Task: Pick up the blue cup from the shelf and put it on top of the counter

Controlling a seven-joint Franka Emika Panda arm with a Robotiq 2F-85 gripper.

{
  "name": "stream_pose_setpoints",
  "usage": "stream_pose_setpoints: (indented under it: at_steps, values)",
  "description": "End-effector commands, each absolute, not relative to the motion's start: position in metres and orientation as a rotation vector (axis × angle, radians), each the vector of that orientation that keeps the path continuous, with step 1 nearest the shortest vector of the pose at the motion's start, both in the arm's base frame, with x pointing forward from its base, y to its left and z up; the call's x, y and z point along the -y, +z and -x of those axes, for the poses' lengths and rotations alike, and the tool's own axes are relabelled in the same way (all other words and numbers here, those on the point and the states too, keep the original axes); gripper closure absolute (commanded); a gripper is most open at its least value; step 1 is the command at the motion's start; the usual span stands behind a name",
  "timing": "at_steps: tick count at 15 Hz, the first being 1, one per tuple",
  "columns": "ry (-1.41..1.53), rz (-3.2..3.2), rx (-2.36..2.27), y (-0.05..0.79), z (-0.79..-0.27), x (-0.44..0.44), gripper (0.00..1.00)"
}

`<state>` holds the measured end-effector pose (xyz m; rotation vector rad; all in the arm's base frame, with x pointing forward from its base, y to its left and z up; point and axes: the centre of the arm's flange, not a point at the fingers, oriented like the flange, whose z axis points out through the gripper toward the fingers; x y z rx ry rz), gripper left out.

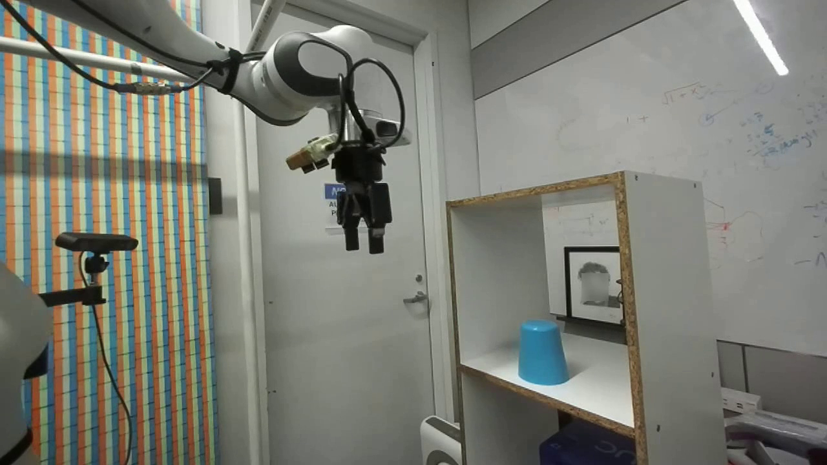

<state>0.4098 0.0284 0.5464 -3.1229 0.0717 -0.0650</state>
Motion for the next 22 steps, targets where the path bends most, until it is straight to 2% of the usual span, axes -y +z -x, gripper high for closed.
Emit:
stream_pose_setpoints:
  at_steps: [1, 9, 22]
  values:
    - [-0.241, 3.117, -0.037, 0.527, -0.421, 0.028, 0.00]
    - [-0.600, 3.148, 0.015, 0.436, -0.457, 0.069, 0.00]
    - [-0.975, 3.025, -0.307, 0.383, -0.533, 0.110, 0.00]
